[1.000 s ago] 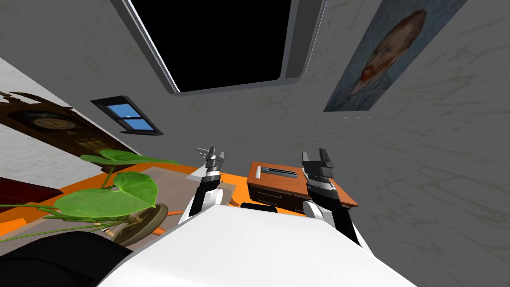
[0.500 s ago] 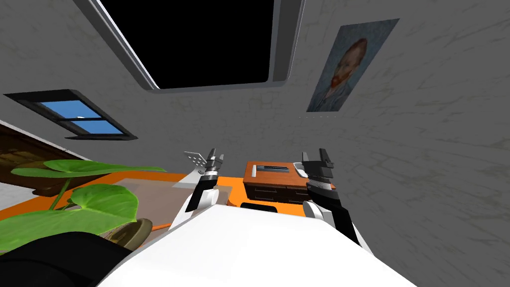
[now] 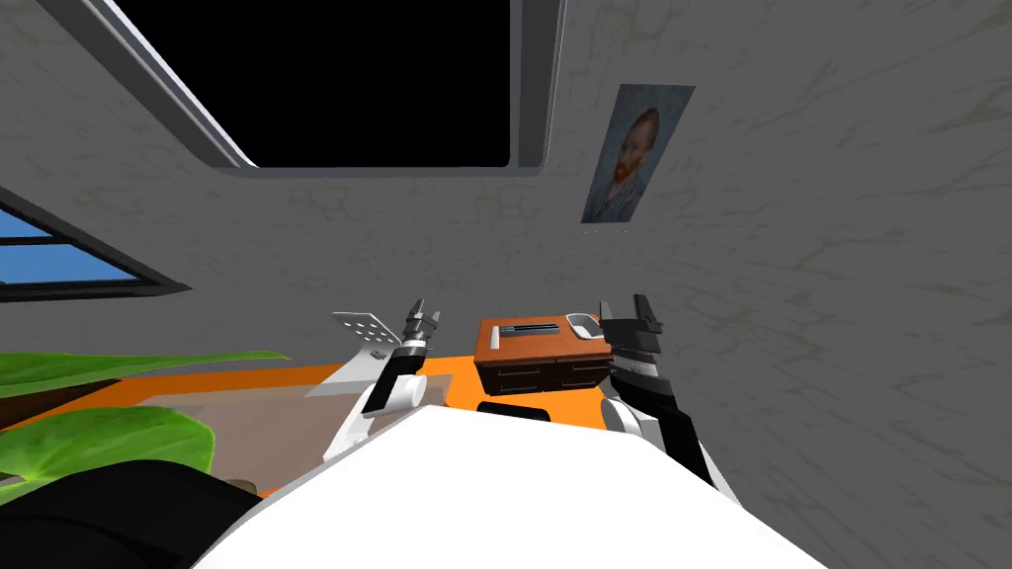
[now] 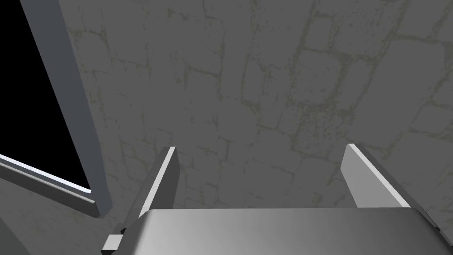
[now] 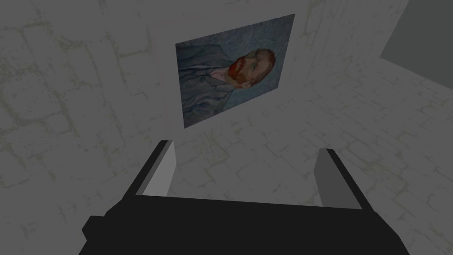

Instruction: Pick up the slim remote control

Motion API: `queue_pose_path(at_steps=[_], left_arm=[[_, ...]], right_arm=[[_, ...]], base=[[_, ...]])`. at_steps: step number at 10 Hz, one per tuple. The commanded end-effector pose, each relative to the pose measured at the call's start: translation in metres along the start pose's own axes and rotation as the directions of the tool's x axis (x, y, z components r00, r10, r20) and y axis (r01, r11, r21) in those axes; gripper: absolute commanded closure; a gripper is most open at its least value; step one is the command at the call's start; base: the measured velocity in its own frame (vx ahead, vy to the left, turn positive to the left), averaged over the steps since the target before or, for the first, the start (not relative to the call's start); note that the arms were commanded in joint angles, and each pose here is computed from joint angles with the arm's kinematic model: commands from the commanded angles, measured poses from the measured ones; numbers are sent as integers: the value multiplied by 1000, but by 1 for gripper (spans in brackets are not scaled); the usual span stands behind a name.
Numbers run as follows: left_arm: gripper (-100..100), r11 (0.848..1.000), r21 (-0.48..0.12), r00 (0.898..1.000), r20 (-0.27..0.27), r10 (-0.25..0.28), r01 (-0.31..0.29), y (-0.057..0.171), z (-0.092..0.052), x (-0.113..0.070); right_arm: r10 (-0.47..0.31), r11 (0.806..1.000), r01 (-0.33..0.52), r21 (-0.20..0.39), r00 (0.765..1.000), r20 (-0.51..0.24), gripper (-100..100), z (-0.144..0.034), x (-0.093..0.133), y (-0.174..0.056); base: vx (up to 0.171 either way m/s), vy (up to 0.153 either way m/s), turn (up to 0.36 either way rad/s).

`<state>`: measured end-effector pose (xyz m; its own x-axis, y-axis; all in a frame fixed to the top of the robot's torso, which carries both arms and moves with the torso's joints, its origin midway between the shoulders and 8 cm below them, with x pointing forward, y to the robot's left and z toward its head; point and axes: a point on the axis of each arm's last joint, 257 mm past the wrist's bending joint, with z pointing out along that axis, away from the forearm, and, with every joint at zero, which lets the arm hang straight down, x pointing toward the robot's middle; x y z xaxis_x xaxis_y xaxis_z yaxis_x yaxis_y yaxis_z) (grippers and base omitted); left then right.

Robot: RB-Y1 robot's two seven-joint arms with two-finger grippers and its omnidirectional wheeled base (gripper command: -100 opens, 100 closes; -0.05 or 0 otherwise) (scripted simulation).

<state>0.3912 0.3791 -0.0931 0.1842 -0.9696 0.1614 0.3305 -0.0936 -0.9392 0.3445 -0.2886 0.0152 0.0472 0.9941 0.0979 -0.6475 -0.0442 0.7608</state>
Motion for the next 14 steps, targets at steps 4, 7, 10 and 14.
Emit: queue_pose_path(at_steps=[4, 7, 10, 14], left_arm=[[-100, 990, -113, 992, 102, -75, 87, 33, -2, -48], [-100, 971, -172, 970, 206, -130, 166, 57, -9, -92], [-100, 947, -215, 942, 288, -173, 240, 76, -18, -118], [-100, 898, -244, 867, 439, -234, 366, 105, -39, -168]], right_arm=[[0, 1000, 0, 0, 1000, 0, 0, 0, 0, 0], [0, 1000, 0, 0, 1000, 0, 0, 0, 0, 0], [0, 1000, 0, 0, 1000, 0, 0, 0, 0, 0], [0, 1000, 0, 0, 1000, 0, 0, 0, 0, 0]], base=[[-36, -11, -290], [-26, -9, -291], [-23, -10, -234], [-18, -7, -301]])
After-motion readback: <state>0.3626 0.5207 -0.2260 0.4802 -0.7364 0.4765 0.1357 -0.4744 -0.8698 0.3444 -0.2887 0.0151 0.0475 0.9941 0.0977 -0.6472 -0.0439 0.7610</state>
